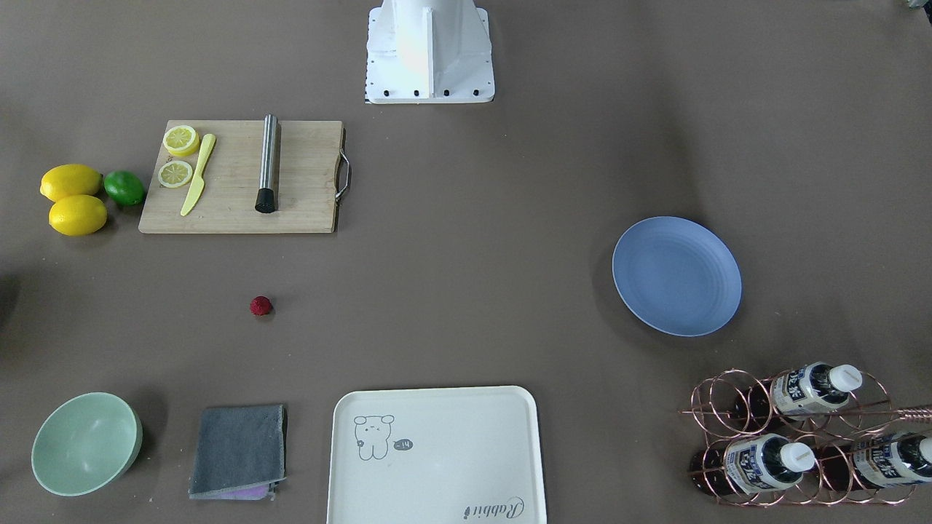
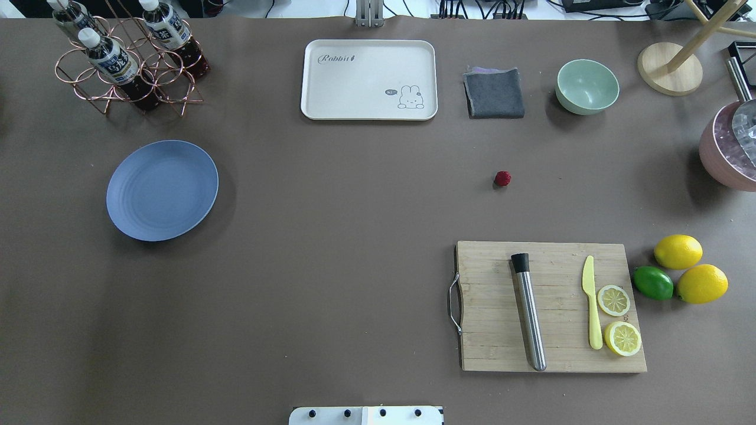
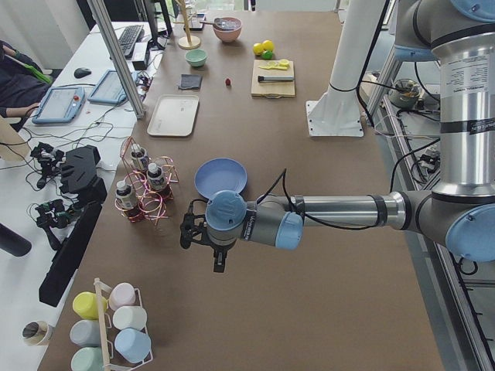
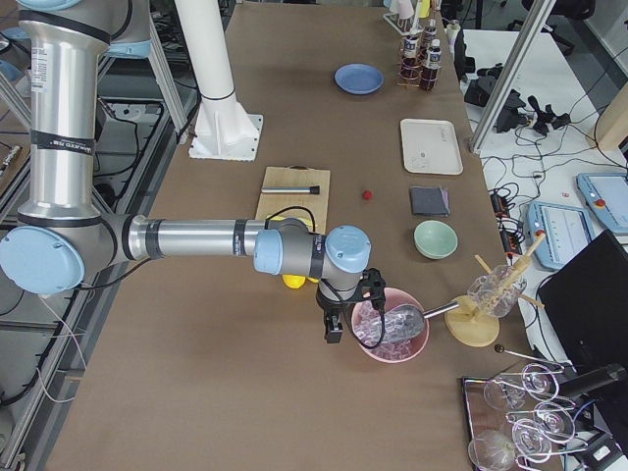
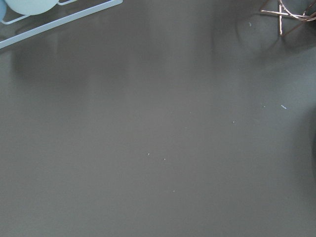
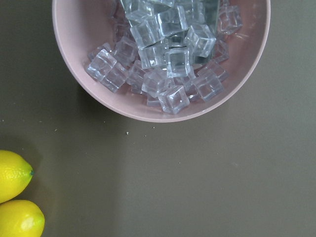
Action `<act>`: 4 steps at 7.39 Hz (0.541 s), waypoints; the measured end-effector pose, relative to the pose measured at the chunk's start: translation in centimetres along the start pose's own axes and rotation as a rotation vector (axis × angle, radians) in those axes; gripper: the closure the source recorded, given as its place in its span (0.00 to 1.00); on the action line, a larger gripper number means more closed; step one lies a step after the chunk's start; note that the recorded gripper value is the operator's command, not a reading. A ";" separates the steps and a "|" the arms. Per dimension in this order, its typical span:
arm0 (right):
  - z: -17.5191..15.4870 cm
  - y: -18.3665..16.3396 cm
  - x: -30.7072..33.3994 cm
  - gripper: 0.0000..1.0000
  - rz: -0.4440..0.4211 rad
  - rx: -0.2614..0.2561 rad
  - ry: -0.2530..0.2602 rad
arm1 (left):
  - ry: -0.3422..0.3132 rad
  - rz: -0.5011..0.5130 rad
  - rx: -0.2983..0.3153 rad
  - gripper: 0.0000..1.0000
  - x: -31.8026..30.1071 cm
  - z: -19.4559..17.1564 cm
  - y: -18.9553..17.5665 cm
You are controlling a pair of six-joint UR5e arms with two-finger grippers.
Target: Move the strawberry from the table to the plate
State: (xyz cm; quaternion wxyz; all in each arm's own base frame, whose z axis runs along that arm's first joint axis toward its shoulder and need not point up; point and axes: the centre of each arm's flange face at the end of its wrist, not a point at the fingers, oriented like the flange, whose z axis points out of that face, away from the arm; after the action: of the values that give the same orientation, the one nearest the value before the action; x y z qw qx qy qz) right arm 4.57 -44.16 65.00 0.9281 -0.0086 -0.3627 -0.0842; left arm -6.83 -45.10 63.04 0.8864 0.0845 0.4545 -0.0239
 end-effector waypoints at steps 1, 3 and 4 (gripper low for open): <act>0.1 0.0 -0.2 0.00 0.001 0.003 -0.030 | 0.028 0.027 0.030 0.01 0.9 -0.5 -0.3; 0.4 -0.2 -0.9 0.00 0.004 0.014 -0.132 | 0.088 0.007 0.080 0.01 4.1 -2.1 -3.5; -0.2 -0.5 -1.5 0.00 -0.014 0.032 -0.149 | 0.102 -0.007 0.094 0.01 5.2 -2.7 -4.7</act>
State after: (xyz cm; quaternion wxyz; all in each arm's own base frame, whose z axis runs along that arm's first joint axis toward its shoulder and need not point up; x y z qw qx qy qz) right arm 3.55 -44.40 63.86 0.8979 0.0025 -0.4322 -0.0838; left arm -6.50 -49.13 56.62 0.8571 0.1255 0.4977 -0.0439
